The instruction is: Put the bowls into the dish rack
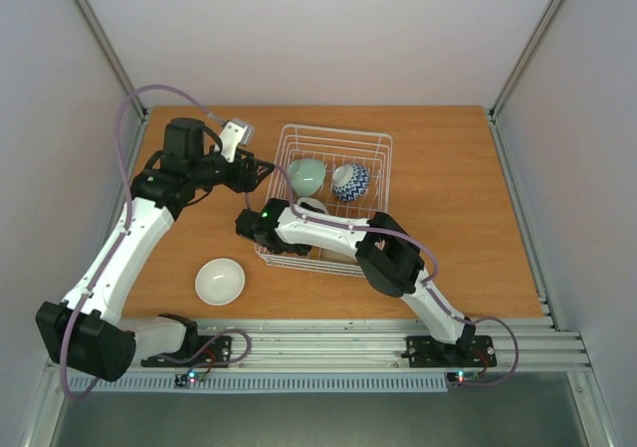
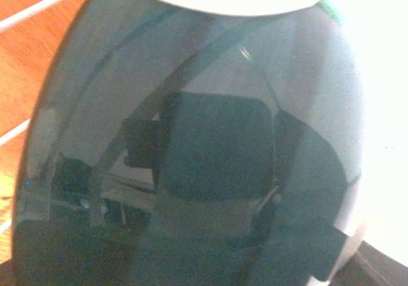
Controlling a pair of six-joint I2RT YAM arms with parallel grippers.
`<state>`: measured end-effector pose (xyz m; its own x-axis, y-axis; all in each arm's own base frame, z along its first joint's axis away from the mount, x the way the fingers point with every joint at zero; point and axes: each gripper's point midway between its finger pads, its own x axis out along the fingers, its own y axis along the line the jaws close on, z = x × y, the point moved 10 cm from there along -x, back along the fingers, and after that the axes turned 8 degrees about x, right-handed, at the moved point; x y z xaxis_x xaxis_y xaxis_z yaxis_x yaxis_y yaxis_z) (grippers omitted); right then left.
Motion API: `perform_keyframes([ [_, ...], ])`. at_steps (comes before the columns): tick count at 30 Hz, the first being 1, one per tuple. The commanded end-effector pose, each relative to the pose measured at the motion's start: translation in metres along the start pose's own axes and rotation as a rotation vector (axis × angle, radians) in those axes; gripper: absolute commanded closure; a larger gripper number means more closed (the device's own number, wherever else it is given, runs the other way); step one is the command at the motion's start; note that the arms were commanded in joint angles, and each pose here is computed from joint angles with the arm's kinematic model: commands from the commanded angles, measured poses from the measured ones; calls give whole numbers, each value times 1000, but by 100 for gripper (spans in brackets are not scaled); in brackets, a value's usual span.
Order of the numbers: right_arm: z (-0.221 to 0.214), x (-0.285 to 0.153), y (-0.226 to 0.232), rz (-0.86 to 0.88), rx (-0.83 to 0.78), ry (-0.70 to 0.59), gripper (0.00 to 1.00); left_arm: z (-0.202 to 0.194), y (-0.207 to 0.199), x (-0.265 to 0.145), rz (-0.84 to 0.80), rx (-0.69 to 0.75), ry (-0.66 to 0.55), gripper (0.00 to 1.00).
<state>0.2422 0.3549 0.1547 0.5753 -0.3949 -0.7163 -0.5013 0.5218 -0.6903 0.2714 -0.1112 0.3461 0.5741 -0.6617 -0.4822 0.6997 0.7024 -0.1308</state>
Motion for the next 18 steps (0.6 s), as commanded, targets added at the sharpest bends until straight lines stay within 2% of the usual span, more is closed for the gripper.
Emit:
perform_keyframes([
  [1, 4, -10, -9, -79, 16, -30, 94, 2, -3, -2, -20, 14, -28, 34],
  [3, 4, -11, -9, -63, 18, -31, 87, 2, -3, -1, -20, 13, -25, 34],
  [6, 5, -11, -9, -54, 18, -35, 72, 2, -3, -1, -20, 13, -23, 34],
  [13, 5, -10, -7, -37, 10, -30, 49, 1, -2, -1, -20, 14, -24, 34],
  [18, 5, -13, -9, -34, 17, -37, 39, 1, -2, -1, -16, 16, -27, 34],
])
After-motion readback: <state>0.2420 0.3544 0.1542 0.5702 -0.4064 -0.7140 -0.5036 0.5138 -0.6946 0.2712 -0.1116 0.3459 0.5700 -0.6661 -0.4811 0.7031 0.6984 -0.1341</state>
